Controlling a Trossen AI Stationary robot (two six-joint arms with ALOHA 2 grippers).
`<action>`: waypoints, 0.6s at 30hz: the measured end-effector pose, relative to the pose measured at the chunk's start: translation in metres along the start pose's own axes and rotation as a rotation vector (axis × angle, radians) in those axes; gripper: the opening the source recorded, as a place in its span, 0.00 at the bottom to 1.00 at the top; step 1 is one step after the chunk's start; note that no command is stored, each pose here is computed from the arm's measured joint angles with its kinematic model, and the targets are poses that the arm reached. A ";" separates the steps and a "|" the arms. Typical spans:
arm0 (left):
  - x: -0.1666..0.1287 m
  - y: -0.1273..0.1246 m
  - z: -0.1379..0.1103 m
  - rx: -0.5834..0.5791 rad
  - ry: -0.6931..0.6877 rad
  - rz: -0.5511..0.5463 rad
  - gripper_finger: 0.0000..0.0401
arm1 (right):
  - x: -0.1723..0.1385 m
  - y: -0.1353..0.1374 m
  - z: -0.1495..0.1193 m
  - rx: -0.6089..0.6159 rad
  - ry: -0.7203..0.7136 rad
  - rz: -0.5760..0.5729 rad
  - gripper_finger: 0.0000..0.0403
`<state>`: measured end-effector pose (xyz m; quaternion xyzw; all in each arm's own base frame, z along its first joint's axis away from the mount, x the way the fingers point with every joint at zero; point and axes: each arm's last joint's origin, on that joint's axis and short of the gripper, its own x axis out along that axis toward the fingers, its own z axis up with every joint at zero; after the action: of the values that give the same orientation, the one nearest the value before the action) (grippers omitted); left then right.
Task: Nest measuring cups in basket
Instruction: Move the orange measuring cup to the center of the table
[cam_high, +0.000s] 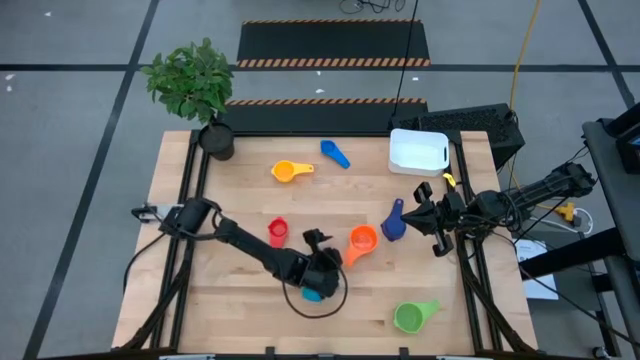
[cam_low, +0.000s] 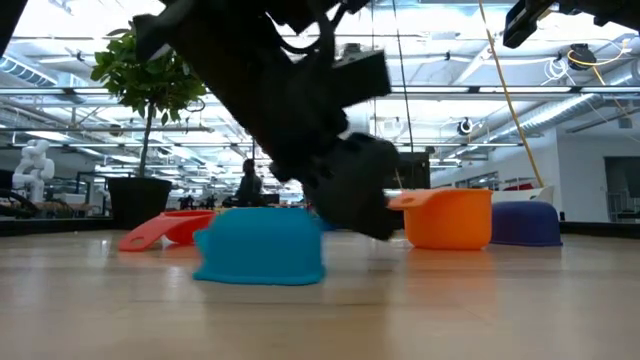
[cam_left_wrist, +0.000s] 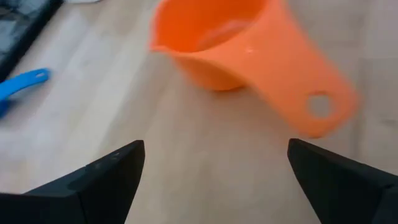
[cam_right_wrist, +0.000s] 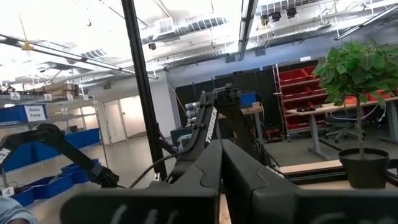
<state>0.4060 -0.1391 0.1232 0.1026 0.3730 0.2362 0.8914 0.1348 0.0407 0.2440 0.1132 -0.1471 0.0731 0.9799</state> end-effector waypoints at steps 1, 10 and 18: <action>-0.003 0.005 0.002 -0.005 0.008 0.021 0.99 | 0.000 0.000 0.000 0.000 0.001 0.000 0.00; -0.039 0.016 0.025 -0.080 -0.046 -0.061 0.99 | 0.000 0.000 0.000 0.000 0.001 -0.001 0.00; -0.020 -0.014 0.015 -0.034 -0.130 -0.104 0.99 | 0.000 0.000 0.000 0.007 -0.002 -0.002 0.00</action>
<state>0.4094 -0.1611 0.1415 0.0831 0.3149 0.1887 0.9264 0.1348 0.0406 0.2442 0.1167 -0.1477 0.0723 0.9795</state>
